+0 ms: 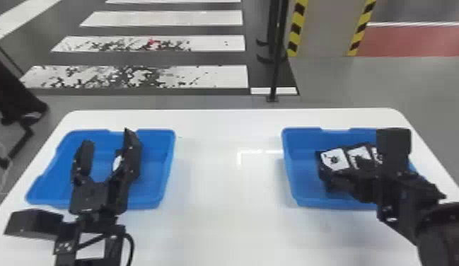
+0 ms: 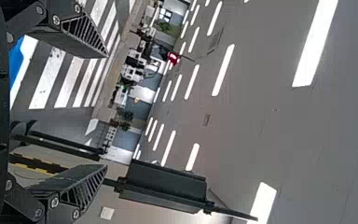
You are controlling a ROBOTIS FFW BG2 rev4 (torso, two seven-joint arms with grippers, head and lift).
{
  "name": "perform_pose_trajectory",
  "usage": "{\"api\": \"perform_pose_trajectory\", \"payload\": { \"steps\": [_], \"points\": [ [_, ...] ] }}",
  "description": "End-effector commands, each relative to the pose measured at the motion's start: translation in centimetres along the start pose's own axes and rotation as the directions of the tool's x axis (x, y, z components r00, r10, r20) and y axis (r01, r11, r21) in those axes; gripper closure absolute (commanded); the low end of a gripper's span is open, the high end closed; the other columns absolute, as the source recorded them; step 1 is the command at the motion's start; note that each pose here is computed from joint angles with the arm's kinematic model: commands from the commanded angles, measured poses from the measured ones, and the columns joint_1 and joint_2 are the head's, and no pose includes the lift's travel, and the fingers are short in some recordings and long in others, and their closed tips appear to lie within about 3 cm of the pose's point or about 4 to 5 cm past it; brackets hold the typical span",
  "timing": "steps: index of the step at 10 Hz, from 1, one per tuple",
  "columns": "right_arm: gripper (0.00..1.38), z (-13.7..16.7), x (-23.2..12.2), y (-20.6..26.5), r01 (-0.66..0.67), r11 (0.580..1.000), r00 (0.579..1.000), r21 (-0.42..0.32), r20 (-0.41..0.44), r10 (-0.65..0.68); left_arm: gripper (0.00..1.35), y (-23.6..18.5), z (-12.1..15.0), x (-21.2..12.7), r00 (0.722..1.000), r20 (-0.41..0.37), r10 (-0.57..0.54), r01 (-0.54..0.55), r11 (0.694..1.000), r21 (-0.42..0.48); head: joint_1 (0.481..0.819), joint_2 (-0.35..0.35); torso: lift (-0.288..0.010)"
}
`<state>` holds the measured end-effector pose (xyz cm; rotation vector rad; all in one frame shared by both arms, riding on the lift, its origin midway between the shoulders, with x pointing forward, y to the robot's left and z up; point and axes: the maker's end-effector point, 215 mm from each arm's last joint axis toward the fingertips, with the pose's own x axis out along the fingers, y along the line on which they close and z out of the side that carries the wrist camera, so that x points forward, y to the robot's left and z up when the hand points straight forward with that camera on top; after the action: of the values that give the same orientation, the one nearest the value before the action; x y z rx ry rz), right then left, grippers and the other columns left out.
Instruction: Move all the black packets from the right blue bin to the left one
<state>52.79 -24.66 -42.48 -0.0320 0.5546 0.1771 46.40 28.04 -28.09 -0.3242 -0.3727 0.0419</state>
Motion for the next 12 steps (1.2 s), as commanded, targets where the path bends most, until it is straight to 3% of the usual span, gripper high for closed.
{"api": "perform_pose_trajectory", "payload": {
  "steps": [1, 3, 6, 8, 12],
  "points": [
    [0.19, -1.1, 0.0, 0.0, 0.002, 1.000, 1.000, 0.002, -0.030, -0.002, 0.22, 0.0, 0.0, 0.0, 1.000, 0.000, 0.001, -0.001, 1.000, -0.002, 0.695, 0.038, -0.168],
    [0.47, -2.2, 0.0, -0.3, 0.012, 1.000, 0.997, 0.007, -0.071, -0.011, 0.22, 0.2, 0.1, 0.0, 1.000, 0.002, 0.005, -0.005, 1.000, -0.001, 0.695, 0.037, -0.168],
    [0.74, -3.9, 0.3, -0.5, 0.013, 0.999, 0.993, 0.031, -0.121, -0.009, 0.22, 0.4, 0.0, -0.2, 1.000, 0.000, 0.011, -0.011, 1.000, -0.006, 0.695, 0.033, -0.168],
    [1.10, -3.3, 0.5, 0.1, -0.007, 0.999, 0.996, 0.051, -0.087, 0.011, 0.22, 0.4, -0.1, -0.4, 1.000, -0.002, 0.014, -0.014, 1.000, -0.008, 0.695, 0.035, -0.168],
    [1.12, -0.4, -1.0, 1.6, -0.086, 0.987, 0.996, 0.137, 0.042, 0.081, 0.22, 0.5, 0.0, -0.6, 1.000, 0.005, 0.023, -0.023, 0.999, -0.024, 0.695, 0.047, -0.168]
  ]
}}
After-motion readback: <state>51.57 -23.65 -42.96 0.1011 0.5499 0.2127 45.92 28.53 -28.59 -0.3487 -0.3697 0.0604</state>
